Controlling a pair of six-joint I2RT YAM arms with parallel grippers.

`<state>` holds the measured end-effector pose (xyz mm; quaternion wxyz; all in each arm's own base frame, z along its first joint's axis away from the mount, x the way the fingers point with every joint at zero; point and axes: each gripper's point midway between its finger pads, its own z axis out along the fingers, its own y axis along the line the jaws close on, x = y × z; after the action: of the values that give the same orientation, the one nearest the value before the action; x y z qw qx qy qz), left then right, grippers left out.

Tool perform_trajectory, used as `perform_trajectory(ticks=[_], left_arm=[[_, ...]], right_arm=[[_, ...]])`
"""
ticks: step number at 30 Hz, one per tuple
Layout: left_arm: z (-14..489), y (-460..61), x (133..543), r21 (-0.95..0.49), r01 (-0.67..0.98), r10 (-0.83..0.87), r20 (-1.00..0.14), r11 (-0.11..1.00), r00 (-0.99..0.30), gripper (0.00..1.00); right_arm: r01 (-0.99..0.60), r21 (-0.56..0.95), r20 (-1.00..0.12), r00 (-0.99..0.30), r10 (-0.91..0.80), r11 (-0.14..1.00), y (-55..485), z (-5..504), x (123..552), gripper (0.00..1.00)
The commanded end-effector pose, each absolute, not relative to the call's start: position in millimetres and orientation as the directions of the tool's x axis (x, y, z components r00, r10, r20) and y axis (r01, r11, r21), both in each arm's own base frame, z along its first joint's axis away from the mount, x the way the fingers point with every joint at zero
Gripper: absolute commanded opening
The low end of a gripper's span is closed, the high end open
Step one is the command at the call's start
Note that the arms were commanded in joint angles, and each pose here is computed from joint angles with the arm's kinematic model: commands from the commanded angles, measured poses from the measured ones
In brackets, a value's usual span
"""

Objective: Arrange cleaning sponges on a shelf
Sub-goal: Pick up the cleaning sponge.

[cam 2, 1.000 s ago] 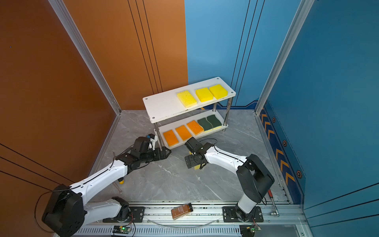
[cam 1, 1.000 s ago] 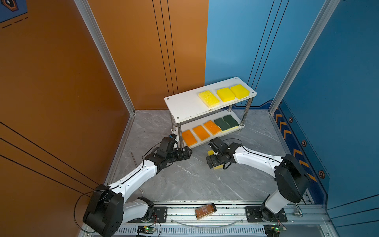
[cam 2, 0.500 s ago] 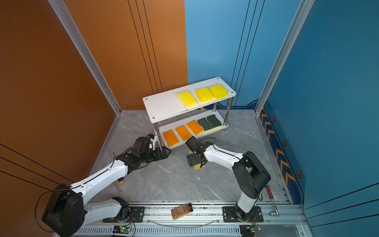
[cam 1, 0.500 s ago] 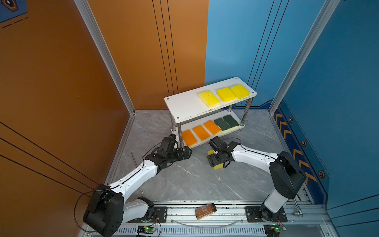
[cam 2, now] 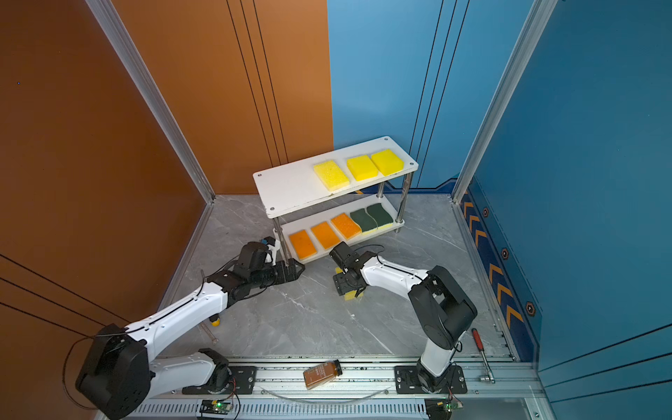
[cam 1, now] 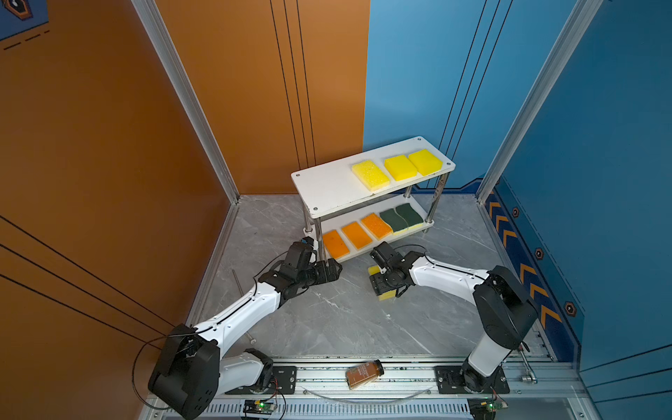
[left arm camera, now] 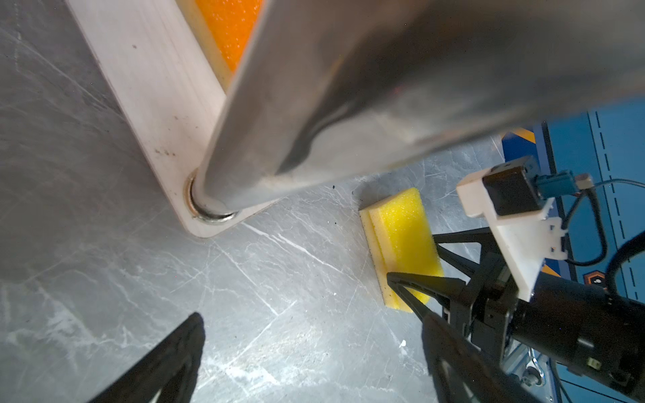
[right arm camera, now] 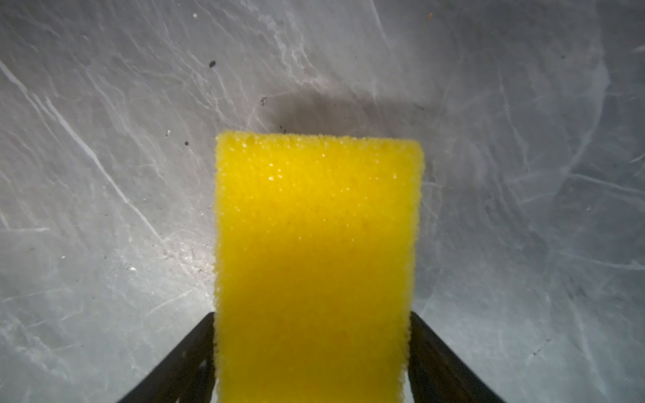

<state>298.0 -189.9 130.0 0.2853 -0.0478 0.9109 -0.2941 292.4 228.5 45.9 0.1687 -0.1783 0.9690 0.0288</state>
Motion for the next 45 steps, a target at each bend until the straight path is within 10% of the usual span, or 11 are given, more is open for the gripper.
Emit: perform_trajectory(ticks=[1, 21, 45], left_arm=[[135, -191, 302, -0.556, 0.079, -0.259, -0.503, 0.827, -0.825, 0.98], [136, -192, 301, -0.558, 0.093, -0.25, -0.506, 0.824, -0.825, 0.98], [135, -196, 301, -0.562, 0.118, -0.228, -0.507, 0.818, -0.831, 0.98]], right_arm=[[-0.356, -0.004, -0.331, -0.881, -0.338, 0.934, 227, 42, 291, 0.74], [-0.361, 0.035, -0.392, -0.863, -0.32, 0.932, 211, 111, 296, 0.56], [-0.571, 0.041, -0.772, -0.539, -0.337, 0.82, 235, 368, 299, 0.55]])
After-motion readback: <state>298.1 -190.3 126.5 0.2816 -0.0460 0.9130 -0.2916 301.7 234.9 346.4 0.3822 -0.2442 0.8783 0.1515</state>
